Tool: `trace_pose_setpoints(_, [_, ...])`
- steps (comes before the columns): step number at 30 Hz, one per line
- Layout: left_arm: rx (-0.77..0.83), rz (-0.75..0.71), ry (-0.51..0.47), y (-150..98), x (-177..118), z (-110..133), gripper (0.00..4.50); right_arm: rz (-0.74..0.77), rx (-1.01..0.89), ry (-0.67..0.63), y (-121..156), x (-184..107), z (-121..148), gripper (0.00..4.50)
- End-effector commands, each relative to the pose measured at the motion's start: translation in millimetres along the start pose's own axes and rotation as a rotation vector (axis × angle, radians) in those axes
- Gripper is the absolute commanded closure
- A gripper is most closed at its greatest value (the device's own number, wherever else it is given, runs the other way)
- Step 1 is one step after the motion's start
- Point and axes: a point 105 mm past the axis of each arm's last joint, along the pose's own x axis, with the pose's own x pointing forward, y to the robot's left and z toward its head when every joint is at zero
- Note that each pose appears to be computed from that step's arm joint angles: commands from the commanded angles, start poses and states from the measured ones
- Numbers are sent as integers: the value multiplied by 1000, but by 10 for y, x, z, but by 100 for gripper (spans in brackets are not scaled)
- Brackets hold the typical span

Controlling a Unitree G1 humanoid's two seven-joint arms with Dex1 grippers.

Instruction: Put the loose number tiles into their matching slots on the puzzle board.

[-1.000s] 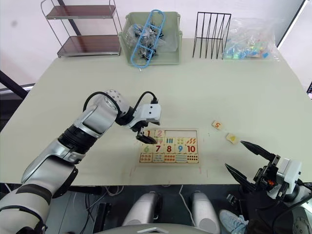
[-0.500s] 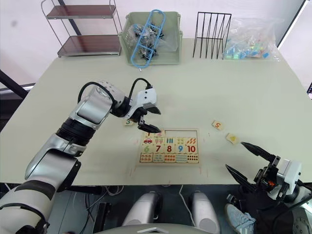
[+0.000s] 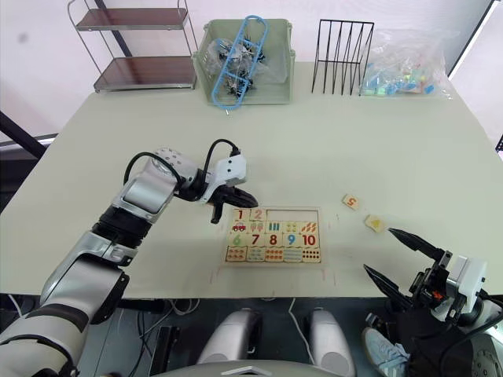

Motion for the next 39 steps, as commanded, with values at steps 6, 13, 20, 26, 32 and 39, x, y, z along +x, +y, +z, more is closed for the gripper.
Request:
trace_pose_setpoints(6, [50, 2, -61, -15, -13, 56, 445, 3, -32, -20, -14, 24, 100, 0])
trace_pose_setpoints(13, [57, -18, -48, -87, 17, -32, 445, 2, -30, -19, -14, 15, 96, 0])
trace_pose_setpoints(20, [57, -24, -32, -123, 39, -120, 445, 3, -29, -18, -11, 10, 90, 0])
trace_pose_setpoints(26, [25, -35, -79, -160, 39, -81, 445, 1, -26, -20, -15, 11, 78, 0])
trace_pose_setpoints(32, [-15, -30, -211, -215, -72, 67, 445, -12, -13, -28, -33, 6, 55, 0])
trace_pose_setpoints(39, [-122, 93, -387, -235, -368, 137, 445, -8, -2, -40, -70, 56, 38, 0])
